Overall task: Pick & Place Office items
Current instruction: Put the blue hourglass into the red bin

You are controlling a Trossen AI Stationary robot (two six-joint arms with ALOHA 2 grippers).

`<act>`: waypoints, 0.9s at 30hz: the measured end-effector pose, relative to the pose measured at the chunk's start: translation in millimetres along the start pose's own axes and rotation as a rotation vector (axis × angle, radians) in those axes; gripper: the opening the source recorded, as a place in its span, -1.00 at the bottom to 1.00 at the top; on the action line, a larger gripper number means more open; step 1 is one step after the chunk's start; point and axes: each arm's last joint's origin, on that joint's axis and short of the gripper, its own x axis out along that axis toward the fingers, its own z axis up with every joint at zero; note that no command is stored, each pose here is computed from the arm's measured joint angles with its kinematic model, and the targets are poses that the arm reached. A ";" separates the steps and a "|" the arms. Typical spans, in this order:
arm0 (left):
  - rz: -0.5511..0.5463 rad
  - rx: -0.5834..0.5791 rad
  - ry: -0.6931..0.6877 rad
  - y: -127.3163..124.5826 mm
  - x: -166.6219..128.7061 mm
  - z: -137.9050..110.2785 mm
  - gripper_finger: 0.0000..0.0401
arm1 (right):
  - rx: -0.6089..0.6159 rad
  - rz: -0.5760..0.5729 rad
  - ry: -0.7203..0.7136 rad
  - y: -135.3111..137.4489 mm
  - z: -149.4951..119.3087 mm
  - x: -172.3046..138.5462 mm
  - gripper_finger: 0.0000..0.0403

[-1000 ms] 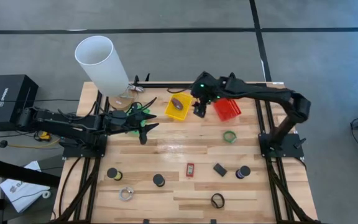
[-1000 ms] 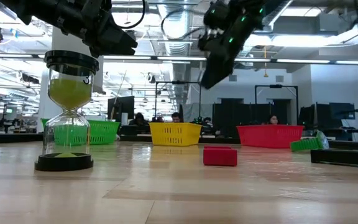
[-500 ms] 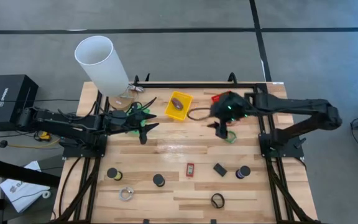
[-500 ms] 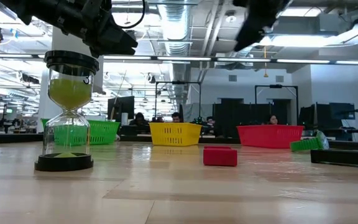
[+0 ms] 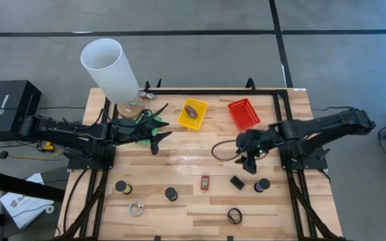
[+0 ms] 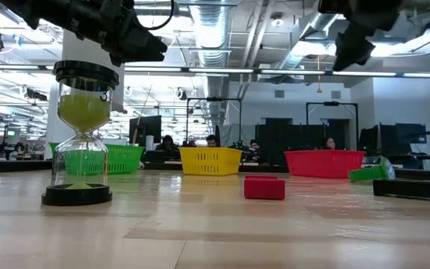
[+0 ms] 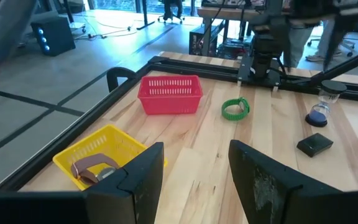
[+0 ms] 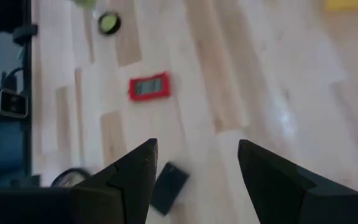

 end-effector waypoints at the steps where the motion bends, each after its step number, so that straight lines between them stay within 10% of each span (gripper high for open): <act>1: 0.000 -0.001 -0.001 0.0 0.0 0.1 -0.12 | 0.012 -0.003 0.023 2.3 -2.1 5.3 0.07; 10: 0.000 -0.001 -0.001 0.0 0.0 0.1 -0.12 | 0.208 -0.066 0.202 10.7 -9.6 50.4 0.05; 27: 0.000 -0.002 -0.001 0.0 0.0 0.1 -0.12 | 0.220 -0.082 0.365 8.0 -15.7 82.7 -0.02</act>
